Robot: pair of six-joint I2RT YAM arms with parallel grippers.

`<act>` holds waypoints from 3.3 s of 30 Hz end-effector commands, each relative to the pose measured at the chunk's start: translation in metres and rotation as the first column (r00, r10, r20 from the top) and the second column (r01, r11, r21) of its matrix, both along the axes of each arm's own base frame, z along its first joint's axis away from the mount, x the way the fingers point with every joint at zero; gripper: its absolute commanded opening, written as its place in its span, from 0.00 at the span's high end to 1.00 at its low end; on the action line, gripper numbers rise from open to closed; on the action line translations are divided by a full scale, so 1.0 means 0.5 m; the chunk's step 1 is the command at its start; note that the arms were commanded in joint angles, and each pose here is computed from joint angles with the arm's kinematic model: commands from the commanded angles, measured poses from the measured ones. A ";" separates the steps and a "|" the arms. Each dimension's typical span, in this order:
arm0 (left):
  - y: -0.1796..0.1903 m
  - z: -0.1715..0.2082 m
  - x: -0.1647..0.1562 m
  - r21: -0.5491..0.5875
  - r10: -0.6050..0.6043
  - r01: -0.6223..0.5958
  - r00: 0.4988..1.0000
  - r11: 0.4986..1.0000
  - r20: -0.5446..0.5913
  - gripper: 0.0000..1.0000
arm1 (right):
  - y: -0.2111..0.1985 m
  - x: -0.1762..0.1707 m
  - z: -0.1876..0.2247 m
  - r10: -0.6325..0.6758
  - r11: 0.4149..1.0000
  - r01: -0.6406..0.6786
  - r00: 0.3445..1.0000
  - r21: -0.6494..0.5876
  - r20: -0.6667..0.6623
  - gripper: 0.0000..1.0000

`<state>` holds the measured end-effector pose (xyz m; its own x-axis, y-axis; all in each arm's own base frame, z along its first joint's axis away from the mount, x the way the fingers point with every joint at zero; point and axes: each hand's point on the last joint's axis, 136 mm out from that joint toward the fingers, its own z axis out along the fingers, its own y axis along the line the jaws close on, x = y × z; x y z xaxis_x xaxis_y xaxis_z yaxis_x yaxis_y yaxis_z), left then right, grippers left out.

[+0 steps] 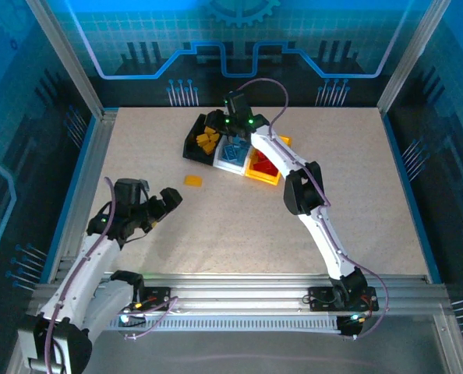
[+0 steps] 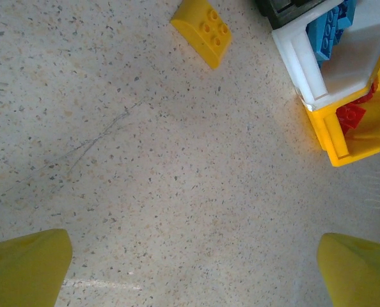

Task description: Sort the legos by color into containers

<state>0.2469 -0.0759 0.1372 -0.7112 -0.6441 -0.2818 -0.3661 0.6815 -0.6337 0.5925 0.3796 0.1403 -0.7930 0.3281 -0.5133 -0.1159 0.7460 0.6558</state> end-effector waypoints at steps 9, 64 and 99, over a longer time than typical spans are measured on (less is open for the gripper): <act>0.011 -0.019 0.004 0.038 0.000 0.001 1.000 0.999 -0.026 0.01 | -0.038 0.004 0.066 0.001 1.000 0.000 0.999 -0.018 0.048 0.41; -0.133 -0.199 0.407 0.312 -0.704 0.730 0.677 0.608 -0.212 0.01 | -0.305 -0.492 0.165 0.184 0.956 -0.154 0.978 -0.250 0.102 0.40; -0.101 -0.258 0.208 0.357 -0.553 0.743 0.664 0.567 -0.503 0.11 | -0.288 -0.498 0.134 0.213 0.958 -0.185 0.971 -0.220 0.111 0.40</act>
<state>0.3604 -0.1405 0.0200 -0.9593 0.2234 -0.1729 0.2494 0.9572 -0.1471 0.3414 0.2335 0.1947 -0.7725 0.0262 -0.6345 -0.3333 0.8337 0.4403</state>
